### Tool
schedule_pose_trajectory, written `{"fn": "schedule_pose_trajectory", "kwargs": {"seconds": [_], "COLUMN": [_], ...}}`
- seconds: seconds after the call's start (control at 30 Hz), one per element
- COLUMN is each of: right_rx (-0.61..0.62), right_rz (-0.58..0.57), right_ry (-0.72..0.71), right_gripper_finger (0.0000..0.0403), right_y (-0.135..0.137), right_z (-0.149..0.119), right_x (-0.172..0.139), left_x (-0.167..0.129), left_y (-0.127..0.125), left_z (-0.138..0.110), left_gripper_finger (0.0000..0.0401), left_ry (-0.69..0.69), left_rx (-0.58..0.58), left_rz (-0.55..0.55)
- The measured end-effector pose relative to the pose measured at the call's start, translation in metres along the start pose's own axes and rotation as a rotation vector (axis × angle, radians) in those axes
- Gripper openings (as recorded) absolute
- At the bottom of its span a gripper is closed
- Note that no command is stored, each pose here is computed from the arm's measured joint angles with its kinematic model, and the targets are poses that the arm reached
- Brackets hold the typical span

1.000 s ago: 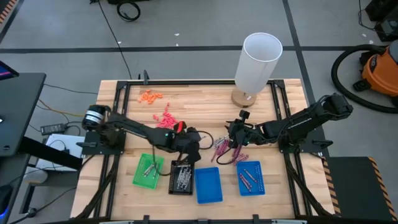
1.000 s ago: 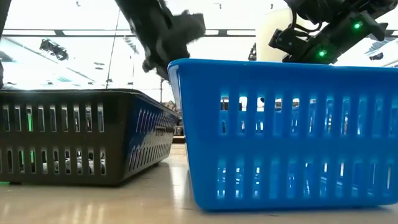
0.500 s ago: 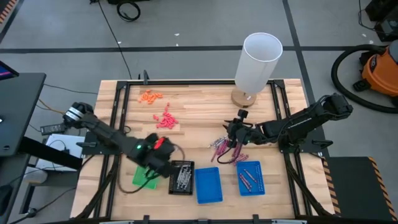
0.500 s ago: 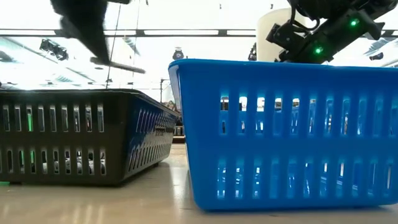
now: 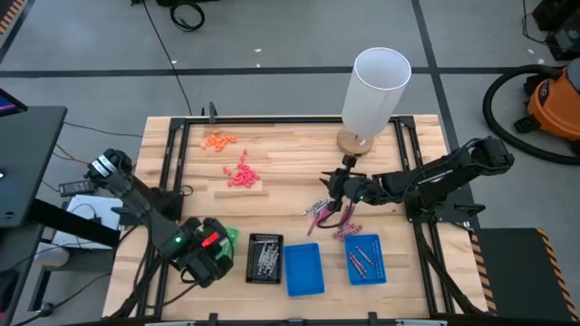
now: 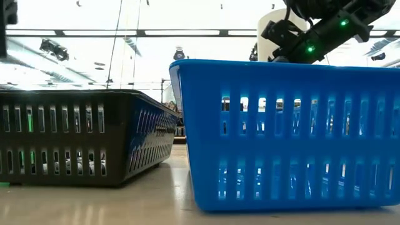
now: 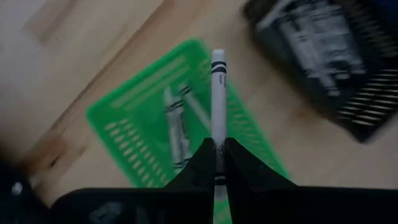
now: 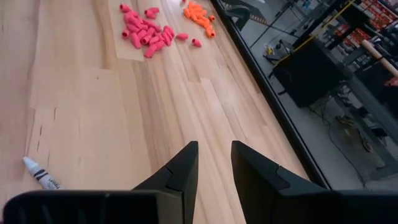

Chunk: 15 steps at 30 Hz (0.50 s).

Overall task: Sort crayons
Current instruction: Put the white crayon into the green bin

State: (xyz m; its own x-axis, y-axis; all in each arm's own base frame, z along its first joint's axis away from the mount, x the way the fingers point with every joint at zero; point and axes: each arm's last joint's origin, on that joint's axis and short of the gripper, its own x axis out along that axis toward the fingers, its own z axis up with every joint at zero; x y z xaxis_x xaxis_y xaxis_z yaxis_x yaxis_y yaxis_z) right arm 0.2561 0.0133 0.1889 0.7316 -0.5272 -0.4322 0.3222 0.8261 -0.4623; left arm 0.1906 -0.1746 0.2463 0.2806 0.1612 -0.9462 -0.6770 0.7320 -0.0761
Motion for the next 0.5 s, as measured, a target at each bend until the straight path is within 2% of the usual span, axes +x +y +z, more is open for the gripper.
{"fn": "schedule_pose_trajectory", "kwargs": {"seconds": [0.17, 0.27, 0.5], "right_rx": [0.007, 0.007, 0.009], "right_rz": [0.020, 0.029, 0.034], "right_ry": [-0.026, -0.030, -0.032], "right_gripper_finger": [0.0105, 0.0105, 0.0105], "right_y": [-0.002, -0.002, -0.002], "right_z": [0.003, 0.003, 0.003], "right_x": [0.002, 0.002, 0.002], "left_x": [0.029, 0.046, 0.061], "left_y": [0.015, 0.022, 0.028], "left_z": [-0.014, -0.019, -0.015], "left_gripper_finger": [0.0015, 0.0031, 0.0128], "left_ry": [0.086, 0.119, 0.144], "left_rx": [-0.083, -0.121, -0.122], "left_rz": [0.076, 0.088, 0.089]}}
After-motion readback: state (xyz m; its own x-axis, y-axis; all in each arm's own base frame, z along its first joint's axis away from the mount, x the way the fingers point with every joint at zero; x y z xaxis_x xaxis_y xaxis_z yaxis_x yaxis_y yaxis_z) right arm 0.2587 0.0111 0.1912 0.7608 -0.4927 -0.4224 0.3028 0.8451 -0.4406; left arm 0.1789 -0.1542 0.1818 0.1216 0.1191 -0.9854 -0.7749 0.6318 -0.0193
